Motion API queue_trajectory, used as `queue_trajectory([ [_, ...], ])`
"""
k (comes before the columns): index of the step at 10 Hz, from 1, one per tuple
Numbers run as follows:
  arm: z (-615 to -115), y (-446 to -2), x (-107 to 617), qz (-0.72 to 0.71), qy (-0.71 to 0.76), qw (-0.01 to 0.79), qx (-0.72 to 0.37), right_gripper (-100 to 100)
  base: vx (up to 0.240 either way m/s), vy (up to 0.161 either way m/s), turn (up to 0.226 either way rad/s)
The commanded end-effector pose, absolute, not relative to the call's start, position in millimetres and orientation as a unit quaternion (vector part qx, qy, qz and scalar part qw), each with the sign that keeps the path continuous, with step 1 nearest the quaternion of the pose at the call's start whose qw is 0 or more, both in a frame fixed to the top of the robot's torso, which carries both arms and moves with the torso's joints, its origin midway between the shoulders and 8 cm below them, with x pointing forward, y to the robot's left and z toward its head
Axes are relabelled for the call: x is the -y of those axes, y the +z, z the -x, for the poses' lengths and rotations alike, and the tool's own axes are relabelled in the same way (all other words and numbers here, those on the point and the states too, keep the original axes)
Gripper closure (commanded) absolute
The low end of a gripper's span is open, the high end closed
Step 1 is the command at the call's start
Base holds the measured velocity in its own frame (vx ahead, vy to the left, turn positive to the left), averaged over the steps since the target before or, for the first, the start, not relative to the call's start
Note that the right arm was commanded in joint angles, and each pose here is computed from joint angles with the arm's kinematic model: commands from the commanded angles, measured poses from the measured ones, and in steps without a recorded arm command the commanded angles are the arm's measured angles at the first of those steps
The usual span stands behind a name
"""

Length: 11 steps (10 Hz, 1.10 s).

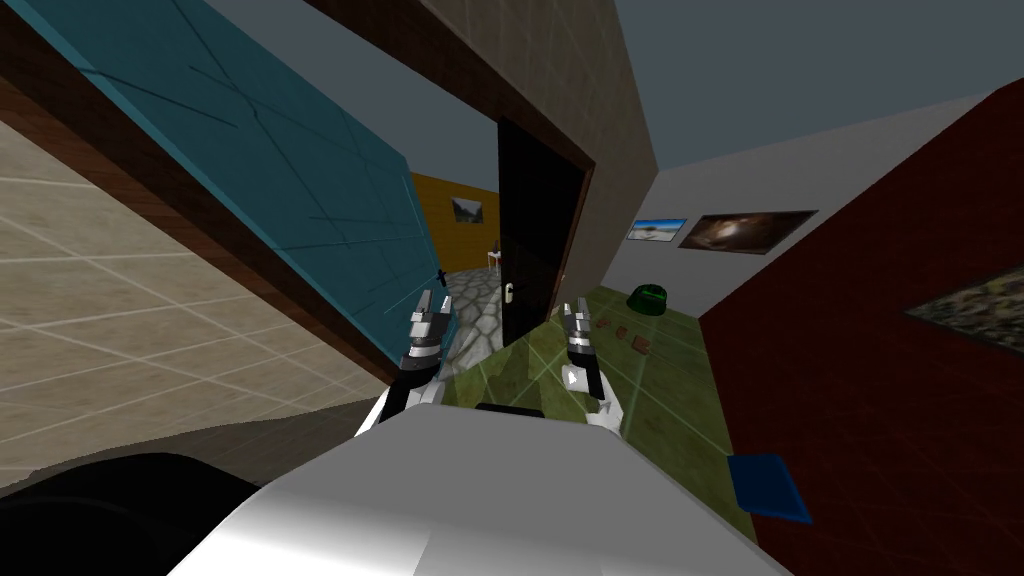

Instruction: Push the door open

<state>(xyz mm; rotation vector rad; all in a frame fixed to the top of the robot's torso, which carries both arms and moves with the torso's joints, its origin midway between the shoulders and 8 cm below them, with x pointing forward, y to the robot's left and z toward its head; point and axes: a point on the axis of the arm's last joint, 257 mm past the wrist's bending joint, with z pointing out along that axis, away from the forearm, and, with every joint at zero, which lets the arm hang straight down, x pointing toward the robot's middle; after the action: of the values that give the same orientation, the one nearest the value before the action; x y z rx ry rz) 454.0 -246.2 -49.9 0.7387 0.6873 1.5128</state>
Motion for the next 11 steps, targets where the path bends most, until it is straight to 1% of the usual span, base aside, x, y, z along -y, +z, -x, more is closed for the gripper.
queue_trajectory([
  [1, -461.3, -60.5, 243.1, -0.328, 0.654, 0.609, -0.307, -100, 0.053, -0.057, 0.042],
  [8, -499.7, -98.2, 223.5, -0.348, 0.650, 0.583, -0.341, -100, 0.040, -0.049, 0.073],
  [9, -508.1, -103.0, 217.7, -0.350, 0.651, 0.577, -0.347, -100, 0.061, -0.066, 0.179],
  [11, -517.8, -116.2, 212.3, -0.357, 0.648, 0.569, -0.359, -100, 0.051, -0.065, 0.059],
])
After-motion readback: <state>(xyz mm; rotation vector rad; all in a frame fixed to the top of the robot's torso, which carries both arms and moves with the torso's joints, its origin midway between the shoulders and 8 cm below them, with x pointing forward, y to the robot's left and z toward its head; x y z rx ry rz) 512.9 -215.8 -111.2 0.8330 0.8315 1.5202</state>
